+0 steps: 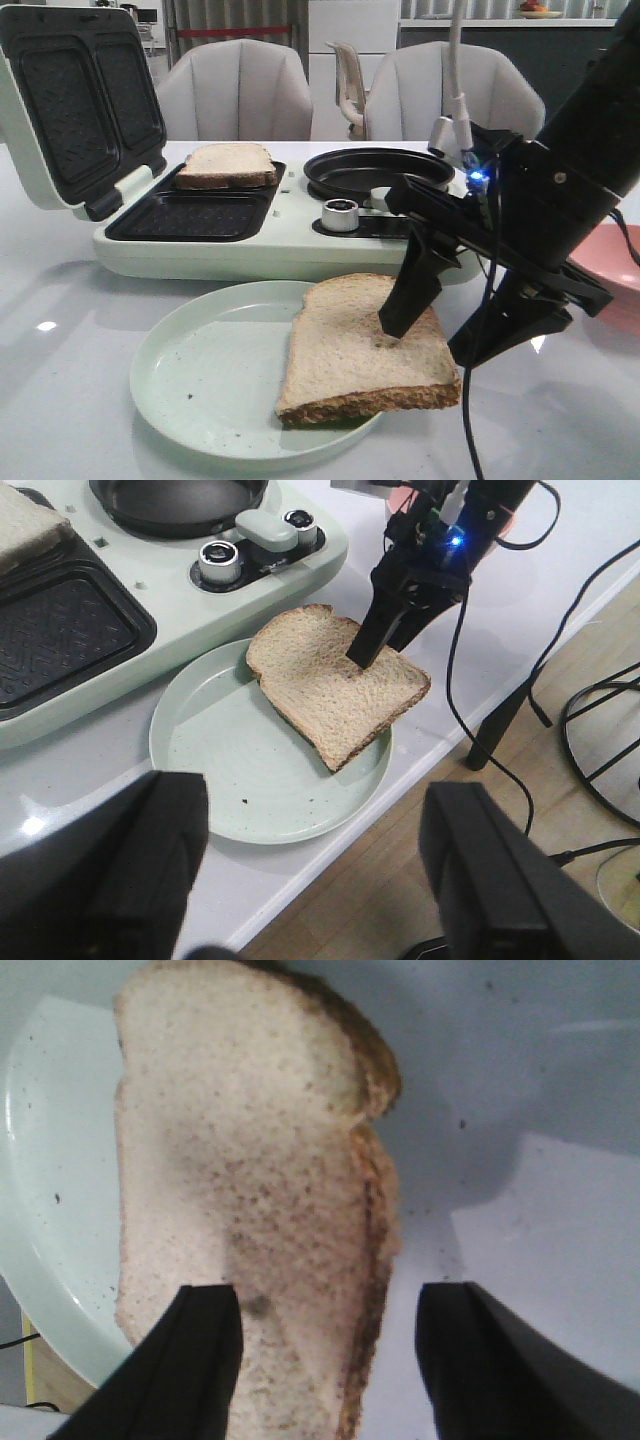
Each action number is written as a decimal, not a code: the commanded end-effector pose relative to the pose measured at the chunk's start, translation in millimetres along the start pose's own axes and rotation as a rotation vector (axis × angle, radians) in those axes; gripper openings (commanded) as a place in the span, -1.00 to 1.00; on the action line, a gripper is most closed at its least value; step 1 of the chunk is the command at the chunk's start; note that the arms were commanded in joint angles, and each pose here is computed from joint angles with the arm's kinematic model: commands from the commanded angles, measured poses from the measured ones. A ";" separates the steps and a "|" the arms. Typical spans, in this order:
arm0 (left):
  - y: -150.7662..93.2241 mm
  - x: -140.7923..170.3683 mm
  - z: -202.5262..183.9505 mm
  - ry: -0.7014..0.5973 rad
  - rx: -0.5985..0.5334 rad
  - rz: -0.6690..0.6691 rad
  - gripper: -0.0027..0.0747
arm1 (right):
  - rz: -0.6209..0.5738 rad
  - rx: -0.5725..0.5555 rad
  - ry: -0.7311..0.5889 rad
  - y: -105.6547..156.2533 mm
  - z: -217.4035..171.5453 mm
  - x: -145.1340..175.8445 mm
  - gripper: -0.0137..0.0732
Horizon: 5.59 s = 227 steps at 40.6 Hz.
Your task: Make breakfast with bread and shrimp
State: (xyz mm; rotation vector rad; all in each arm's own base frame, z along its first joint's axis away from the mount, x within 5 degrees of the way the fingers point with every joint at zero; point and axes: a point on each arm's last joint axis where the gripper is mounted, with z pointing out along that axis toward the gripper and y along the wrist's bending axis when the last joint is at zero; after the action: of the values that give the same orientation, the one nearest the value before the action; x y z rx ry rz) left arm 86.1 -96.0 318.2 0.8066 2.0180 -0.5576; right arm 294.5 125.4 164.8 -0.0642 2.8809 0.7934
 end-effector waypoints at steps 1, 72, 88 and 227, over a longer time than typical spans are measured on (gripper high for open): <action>-1.1 -15.0 -5.6 -0.111 0.008 -0.020 0.36 | -0.037 -0.068 -0.002 15.0 -10.8 -8.6 0.39; -1.2 -15.0 -5.6 -0.111 0.010 -0.022 0.36 | -0.284 -0.431 -0.453 151.5 -8.1 -139.6 -0.29; -1.2 -14.6 -5.5 -0.108 0.009 -0.022 0.36 | -0.318 -0.409 -0.426 137.0 -12.4 -147.4 0.47; 310.1 -96.8 64.4 -0.101 -0.368 -0.762 -0.67 | -0.390 0.386 -0.612 24.4 -209.4 130.4 0.47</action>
State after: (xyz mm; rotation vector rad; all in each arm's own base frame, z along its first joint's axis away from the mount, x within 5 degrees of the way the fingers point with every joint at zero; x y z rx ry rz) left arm 379.3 48.5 313.5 -0.2198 2.3304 -0.5518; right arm 132.2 39.3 320.2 -0.2832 2.3743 0.1308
